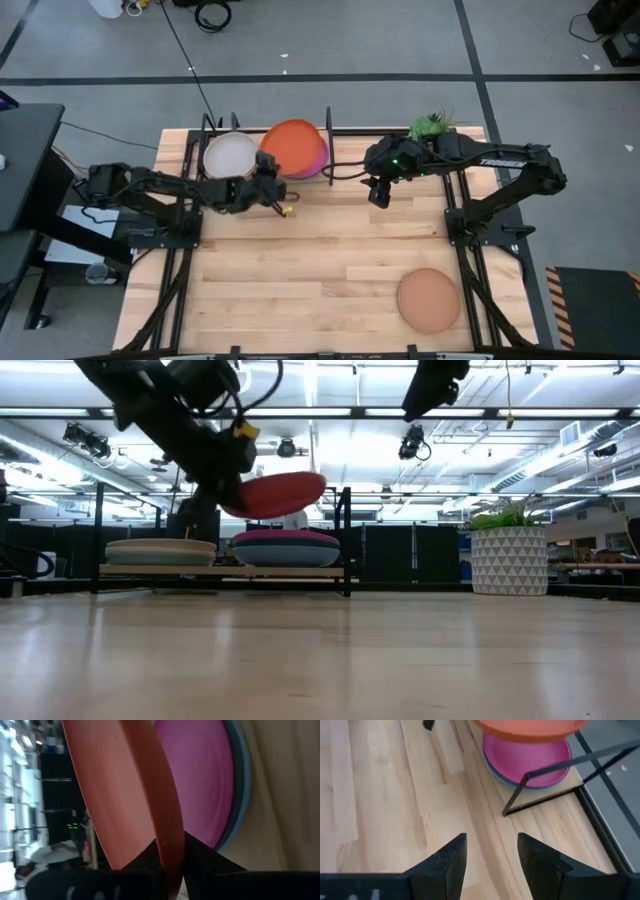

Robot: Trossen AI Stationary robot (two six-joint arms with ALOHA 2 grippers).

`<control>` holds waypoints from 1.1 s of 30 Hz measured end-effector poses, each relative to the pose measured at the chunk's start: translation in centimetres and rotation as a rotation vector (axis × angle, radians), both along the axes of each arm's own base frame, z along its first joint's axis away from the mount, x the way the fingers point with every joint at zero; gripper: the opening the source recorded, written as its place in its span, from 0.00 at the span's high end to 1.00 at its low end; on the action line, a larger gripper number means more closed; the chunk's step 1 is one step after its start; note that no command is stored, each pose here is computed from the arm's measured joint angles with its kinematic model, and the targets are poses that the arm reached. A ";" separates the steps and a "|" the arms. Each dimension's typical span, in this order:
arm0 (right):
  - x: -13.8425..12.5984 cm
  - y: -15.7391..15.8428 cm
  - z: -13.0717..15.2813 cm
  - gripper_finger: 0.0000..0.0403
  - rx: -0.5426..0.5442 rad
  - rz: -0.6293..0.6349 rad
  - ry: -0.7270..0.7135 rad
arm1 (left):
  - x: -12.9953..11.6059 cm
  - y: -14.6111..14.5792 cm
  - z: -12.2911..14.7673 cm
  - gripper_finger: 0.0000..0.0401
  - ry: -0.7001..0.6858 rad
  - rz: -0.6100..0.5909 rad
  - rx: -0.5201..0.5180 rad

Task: Place and stack plates onto a shelf
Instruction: Stack the orange plate on top of the pink plate on the shelf, then stack the brown plate on top of the gray plate on the shelf

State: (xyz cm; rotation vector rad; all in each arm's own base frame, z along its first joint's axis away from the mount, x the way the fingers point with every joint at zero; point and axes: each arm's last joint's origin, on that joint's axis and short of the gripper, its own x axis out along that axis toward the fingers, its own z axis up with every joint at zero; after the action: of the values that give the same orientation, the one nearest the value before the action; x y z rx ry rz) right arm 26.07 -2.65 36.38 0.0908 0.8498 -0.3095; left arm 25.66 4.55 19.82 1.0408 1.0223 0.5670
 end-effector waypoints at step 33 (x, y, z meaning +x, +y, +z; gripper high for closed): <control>0.5 0.1 -0.2 0.55 0.014 0.029 -0.006 | -0.3 2.6 0.8 0.61 -0.196 -0.262 -0.413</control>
State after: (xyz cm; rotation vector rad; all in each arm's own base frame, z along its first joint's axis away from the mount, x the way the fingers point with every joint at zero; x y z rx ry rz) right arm 26.57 -2.59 36.17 0.0924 0.8471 -0.2760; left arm 25.37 7.16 20.59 0.7199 0.7718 0.2233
